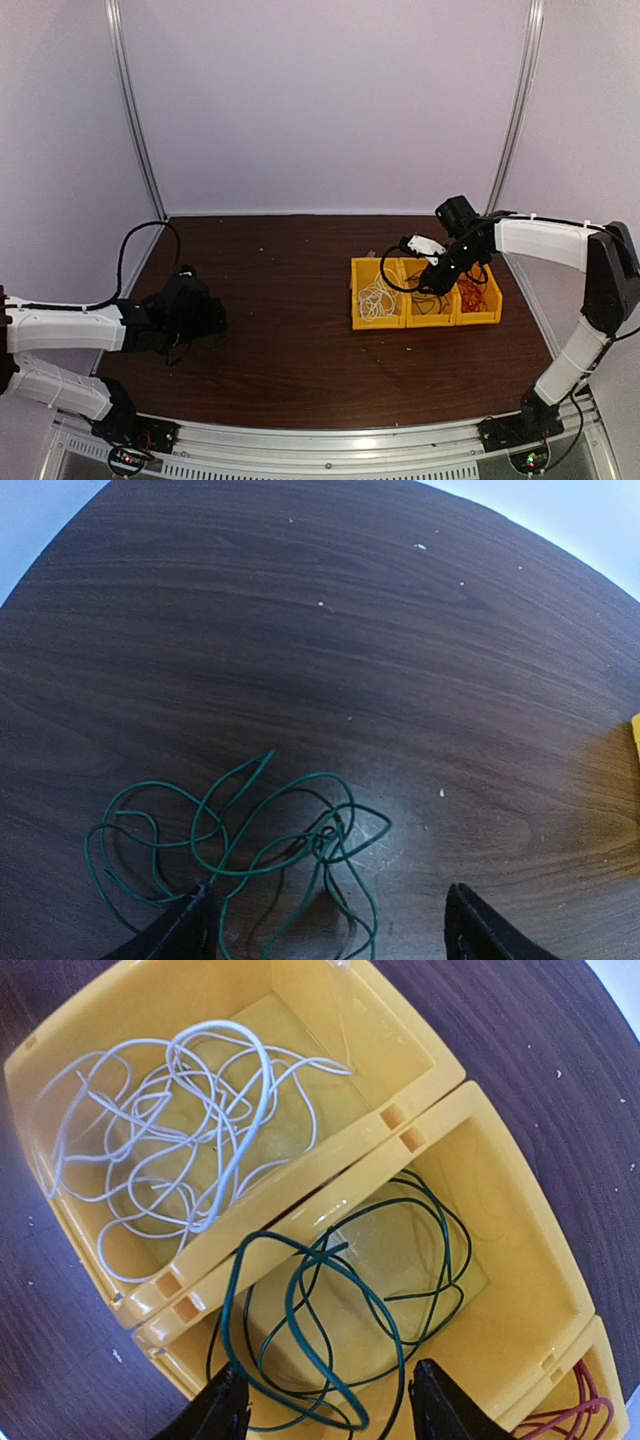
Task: Untangle the cables
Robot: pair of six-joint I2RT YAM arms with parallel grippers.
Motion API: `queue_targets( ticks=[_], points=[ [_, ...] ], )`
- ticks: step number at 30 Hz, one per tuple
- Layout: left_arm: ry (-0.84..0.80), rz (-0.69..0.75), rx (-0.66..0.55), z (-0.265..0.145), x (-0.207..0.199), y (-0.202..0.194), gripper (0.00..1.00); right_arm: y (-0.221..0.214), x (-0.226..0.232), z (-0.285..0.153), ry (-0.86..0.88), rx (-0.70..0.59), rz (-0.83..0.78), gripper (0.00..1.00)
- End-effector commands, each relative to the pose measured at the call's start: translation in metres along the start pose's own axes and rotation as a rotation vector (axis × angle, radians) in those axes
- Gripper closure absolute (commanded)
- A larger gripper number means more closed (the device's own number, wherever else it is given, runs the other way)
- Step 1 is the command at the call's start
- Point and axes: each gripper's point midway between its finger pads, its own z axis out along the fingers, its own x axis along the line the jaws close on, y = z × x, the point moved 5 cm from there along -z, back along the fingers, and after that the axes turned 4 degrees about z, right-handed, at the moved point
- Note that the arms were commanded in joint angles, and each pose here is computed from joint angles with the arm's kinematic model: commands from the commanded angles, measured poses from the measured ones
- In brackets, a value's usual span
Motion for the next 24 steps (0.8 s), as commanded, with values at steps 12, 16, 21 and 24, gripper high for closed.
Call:
queue_targets(
  ticks=[12, 16, 21, 24],
  points=[
    [0.024, -0.048, 0.036, 0.028, 0.019, -0.007, 0.28, 0.010, -0.032, -0.001, -0.140, -0.047, 0.105, 0.52],
    [0.023, -0.032, 0.048, 0.039, 0.018, -0.004, 0.39, 0.024, -0.021, -0.050, -0.117, -0.150, 0.081, 0.38],
    [0.027, -0.004, 0.107, 0.058, 0.016, -0.005, 0.54, 0.039, -0.008, -0.092, -0.107, -0.262, 0.061, 0.34],
    [0.004, 0.014, 0.126, 0.063, 0.007, -0.002, 0.71, 0.047, 0.001, -0.105, -0.092, -0.309, 0.049, 0.33]
  ],
)
